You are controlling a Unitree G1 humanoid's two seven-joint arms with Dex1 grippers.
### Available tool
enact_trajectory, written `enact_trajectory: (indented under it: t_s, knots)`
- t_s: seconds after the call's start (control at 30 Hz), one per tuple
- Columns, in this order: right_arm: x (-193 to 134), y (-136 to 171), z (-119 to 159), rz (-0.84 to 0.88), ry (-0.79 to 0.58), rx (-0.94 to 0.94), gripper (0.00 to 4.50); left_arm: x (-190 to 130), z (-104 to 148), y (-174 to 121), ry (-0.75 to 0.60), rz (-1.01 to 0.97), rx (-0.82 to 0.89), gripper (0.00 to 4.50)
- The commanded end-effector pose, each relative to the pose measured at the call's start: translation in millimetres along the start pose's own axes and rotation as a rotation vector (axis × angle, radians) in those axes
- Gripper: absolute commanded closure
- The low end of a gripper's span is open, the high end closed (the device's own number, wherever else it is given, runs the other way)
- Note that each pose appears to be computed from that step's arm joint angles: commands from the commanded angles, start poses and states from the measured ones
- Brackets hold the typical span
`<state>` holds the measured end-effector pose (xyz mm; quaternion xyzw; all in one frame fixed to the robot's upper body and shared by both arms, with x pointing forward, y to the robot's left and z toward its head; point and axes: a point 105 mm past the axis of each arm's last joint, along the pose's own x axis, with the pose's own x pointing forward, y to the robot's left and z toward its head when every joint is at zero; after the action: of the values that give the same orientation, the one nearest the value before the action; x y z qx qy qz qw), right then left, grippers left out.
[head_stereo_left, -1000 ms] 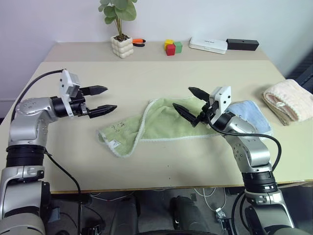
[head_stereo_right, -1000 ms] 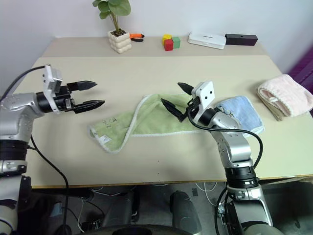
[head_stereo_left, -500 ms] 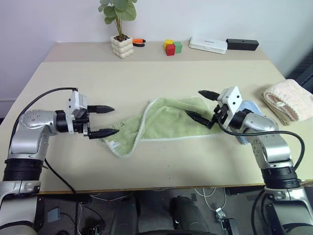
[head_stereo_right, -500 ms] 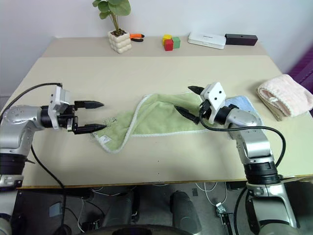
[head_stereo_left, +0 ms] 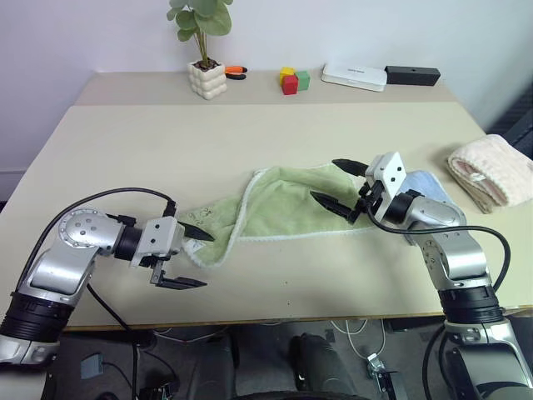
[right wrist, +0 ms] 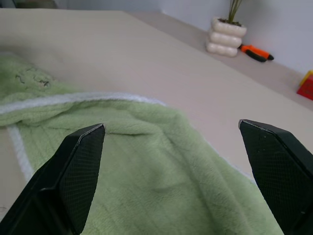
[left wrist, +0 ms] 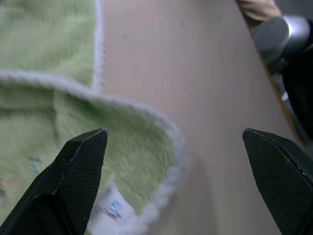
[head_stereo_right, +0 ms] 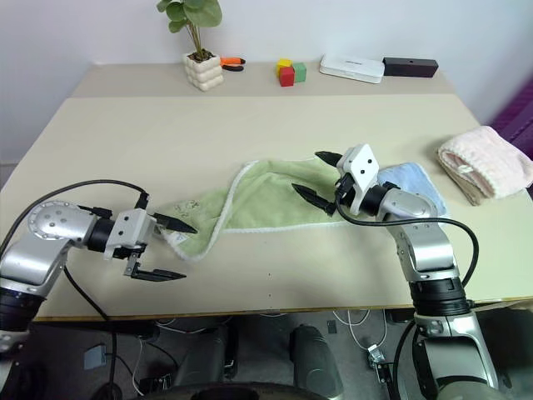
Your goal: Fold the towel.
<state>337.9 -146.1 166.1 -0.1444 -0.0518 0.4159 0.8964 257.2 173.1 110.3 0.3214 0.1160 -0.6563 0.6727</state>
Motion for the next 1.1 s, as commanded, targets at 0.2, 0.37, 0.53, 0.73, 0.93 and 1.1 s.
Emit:
enact_trajectory:
  t_s: [0.2,0.37,0.53,0.73,0.93,1.1]
  knots:
    - [-9,2,20,-0.020,-0.039,-0.056,0.05,25,-17,0,0.014,0.072,0.024,0.00]
    - [-8,3,22,-0.019,-0.040,-0.059,0.00,33,-25,5,0.034,0.098,0.014,1.34]
    - [-5,1,19,-0.029,-0.035,-0.059,0.00,31,-16,15,-0.018,0.125,-0.010,3.89]
    - [5,-35,16,-0.206,0.000,-0.149,0.00,11,20,6,-0.214,0.051,-0.144,4.45]
    - [17,-70,10,-0.347,0.030,-0.105,0.00,-15,32,-10,-0.265,0.029,-0.255,4.45]
    - [26,-100,-6,-0.442,0.078,0.052,0.00,-23,22,-27,-0.242,0.087,-0.310,4.45]
